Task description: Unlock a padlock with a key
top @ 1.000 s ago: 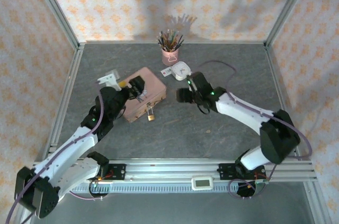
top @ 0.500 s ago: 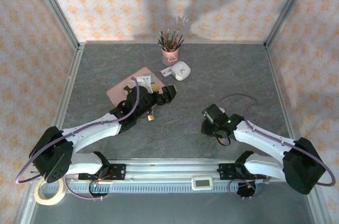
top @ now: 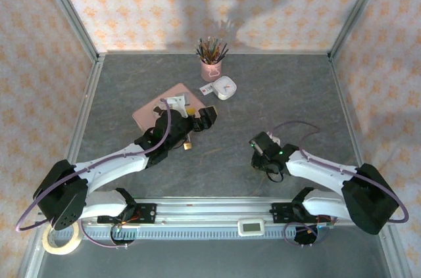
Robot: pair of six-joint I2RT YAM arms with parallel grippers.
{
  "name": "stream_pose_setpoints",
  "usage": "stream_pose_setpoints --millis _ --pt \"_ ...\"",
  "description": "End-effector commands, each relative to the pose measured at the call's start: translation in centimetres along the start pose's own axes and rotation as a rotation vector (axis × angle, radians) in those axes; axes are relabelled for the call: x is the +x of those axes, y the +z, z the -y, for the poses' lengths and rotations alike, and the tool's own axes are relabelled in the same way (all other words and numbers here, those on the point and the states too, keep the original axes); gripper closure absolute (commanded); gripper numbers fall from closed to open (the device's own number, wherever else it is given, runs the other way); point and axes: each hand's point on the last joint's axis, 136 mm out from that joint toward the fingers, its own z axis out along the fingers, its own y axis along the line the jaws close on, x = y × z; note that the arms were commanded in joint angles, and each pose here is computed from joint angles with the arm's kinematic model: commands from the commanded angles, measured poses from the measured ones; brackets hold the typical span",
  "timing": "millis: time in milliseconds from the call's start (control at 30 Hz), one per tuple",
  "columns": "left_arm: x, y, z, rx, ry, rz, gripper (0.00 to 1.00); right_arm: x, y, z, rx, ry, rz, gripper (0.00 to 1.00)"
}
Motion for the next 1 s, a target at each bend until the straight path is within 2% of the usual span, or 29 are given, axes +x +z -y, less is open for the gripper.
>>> stream_pose_setpoints --millis 0,100,333,567,700,767,867,967 --pt "-0.7 -0.4 0.2 0.004 0.005 0.040 0.01 0.0 0.7 0.8 0.032 0.026 0.021 0.81" --pt "-0.7 -0.4 0.0 0.000 0.007 0.042 0.01 -0.5 0.2 0.4 0.019 0.028 0.039 1.00" --pt "-0.4 -0.3 0.7 0.060 -0.040 0.048 0.01 -5.3 -5.2 -7.1 -0.314 0.035 0.199 1.00" --pt "0.3 0.1 3.1 0.223 -0.158 0.026 0.04 -9.3 -9.9 -13.6 -0.589 0.016 0.344 1.00" --pt "-0.1 -0.3 4.7 0.330 -0.205 0.041 0.14 -11.0 -12.2 -16.3 -0.761 0.037 0.433 1.00" --pt "-0.2 -0.4 5.4 0.370 -0.209 0.041 0.20 -11.8 -12.8 -17.0 -0.798 0.060 0.464 1.00" --pt "-0.1 -0.3 6.1 0.403 -0.194 0.029 0.34 -12.4 -13.0 -18.4 -0.857 0.094 0.459 1.00" --pt "0.3 0.0 6.4 0.408 -0.157 0.008 0.41 -12.3 -12.2 -19.5 -0.867 0.111 0.413 1.00"
